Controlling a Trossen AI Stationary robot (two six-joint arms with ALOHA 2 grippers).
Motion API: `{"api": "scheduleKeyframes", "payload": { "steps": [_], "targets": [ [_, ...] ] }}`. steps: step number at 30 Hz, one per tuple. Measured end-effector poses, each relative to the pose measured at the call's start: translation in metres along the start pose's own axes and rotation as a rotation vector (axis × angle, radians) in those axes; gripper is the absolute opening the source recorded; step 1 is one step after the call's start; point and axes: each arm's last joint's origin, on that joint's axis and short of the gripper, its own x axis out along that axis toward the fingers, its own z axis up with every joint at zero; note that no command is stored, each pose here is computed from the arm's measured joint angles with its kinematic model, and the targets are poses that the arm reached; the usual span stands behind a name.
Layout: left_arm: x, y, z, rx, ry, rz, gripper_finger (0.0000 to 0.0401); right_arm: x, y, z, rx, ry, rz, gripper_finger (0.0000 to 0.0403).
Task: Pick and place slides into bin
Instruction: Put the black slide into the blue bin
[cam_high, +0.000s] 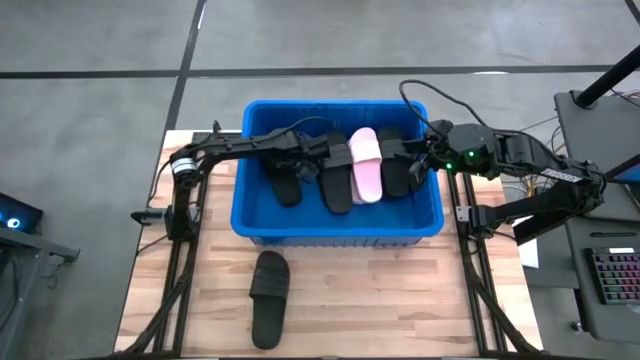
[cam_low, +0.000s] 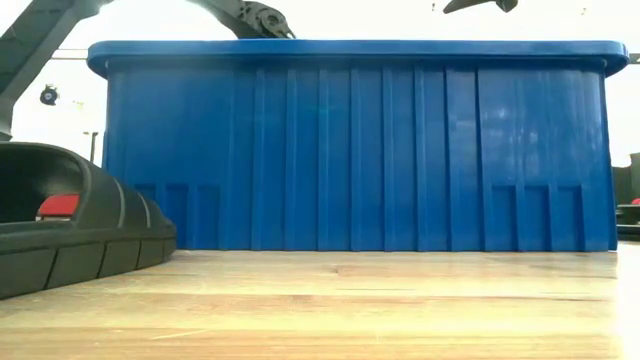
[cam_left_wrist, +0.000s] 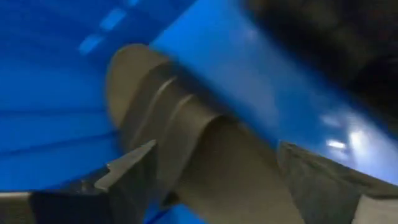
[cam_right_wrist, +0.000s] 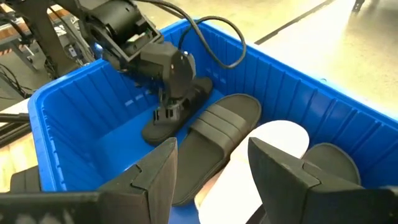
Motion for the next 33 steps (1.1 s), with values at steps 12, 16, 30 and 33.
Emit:
{"api": "scheduleKeyframes", "payload": {
  "steps": [12, 16, 30, 33],
  "targets": [
    [-0.059, -0.016, 0.006, 0.234, -0.041, -0.429, 0.0356, 0.0, -0.001, -0.001, -0.005, 0.013, -0.006, 0.0187],
    [-0.108, -0.018, -0.006, 0.369, -0.177, -0.501, 0.0357, 0.0, -0.001, -0.002, -0.003, 0.016, -0.009, 0.0187],
    [-0.249, -0.018, -0.112, 0.501, -0.468, -0.777, 0.0357, 0.001, -0.001, -0.002, 0.017, 0.016, -0.018, 0.0187],
    [-0.266, -0.026, -0.143, 0.538, -0.536, -0.746, 0.0357, 0.001, -0.001, -0.002, 0.06, 0.016, -0.018, 0.0187]
  ]
}}
